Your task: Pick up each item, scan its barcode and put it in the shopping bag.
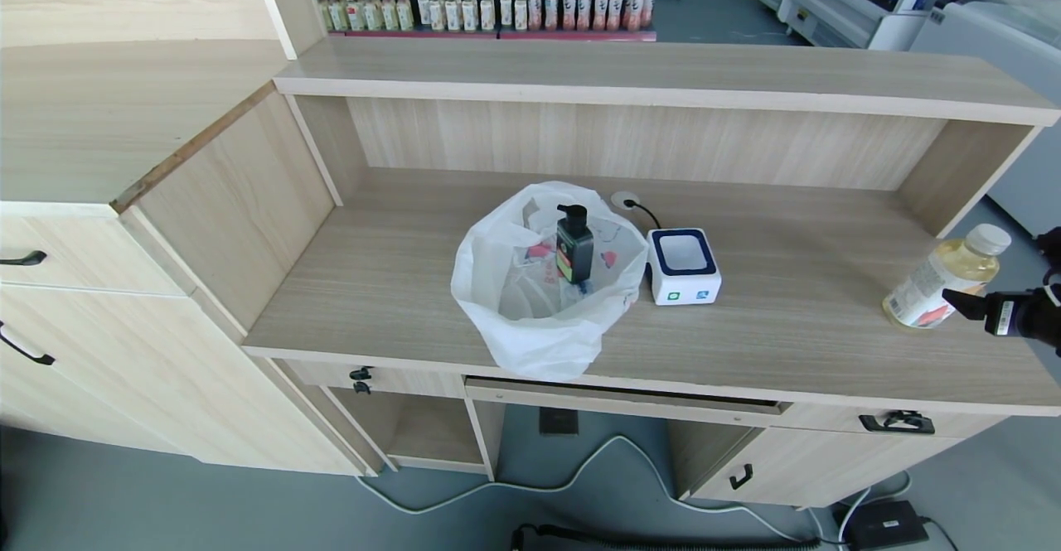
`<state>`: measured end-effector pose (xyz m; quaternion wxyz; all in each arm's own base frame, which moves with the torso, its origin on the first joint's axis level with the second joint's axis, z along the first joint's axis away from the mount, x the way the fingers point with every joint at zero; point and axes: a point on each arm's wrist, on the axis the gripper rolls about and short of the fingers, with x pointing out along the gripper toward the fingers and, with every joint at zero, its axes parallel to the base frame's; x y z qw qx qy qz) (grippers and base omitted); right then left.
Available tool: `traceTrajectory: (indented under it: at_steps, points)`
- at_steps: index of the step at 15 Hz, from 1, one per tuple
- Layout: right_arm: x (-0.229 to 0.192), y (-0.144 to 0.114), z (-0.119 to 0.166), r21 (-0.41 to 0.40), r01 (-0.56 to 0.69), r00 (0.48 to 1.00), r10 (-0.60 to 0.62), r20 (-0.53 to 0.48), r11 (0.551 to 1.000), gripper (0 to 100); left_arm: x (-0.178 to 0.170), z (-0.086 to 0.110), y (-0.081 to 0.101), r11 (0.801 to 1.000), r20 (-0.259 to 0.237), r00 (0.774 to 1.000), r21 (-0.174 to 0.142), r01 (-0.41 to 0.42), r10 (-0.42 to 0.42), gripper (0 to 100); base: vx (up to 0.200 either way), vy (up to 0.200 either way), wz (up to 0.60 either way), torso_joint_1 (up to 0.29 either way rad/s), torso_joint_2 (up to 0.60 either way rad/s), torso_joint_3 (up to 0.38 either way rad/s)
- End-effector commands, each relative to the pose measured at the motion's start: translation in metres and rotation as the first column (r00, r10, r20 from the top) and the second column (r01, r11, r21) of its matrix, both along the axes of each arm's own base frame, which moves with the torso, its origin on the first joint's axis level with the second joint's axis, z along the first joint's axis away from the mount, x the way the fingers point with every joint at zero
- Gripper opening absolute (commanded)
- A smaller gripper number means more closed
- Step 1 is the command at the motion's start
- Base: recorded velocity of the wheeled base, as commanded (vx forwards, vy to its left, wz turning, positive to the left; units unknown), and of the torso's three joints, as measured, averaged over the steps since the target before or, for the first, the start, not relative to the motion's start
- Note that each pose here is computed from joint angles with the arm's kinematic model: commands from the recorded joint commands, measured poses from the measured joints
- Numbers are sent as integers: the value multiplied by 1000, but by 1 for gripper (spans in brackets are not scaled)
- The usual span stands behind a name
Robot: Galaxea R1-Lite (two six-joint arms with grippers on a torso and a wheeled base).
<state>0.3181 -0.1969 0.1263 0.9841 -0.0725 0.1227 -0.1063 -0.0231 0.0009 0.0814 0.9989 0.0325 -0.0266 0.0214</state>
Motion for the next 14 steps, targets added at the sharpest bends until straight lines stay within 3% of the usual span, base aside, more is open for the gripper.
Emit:
traceTrajectory:
  at_steps: [1, 14]
  points:
    - [10, 4, -3, 15, -20, 1000, 20, 4, 1000, 100, 0, 0, 0, 1000, 1, 1000, 0, 0, 0, 100, 0, 0, 0, 0, 0, 0]
    - [45, 15, -21, -2, -34, 999, 34, 29, 999, 100, 0, 0, 0, 1000, 1, 1000, 0, 0, 0, 100, 0, 0, 0, 0, 0, 0]
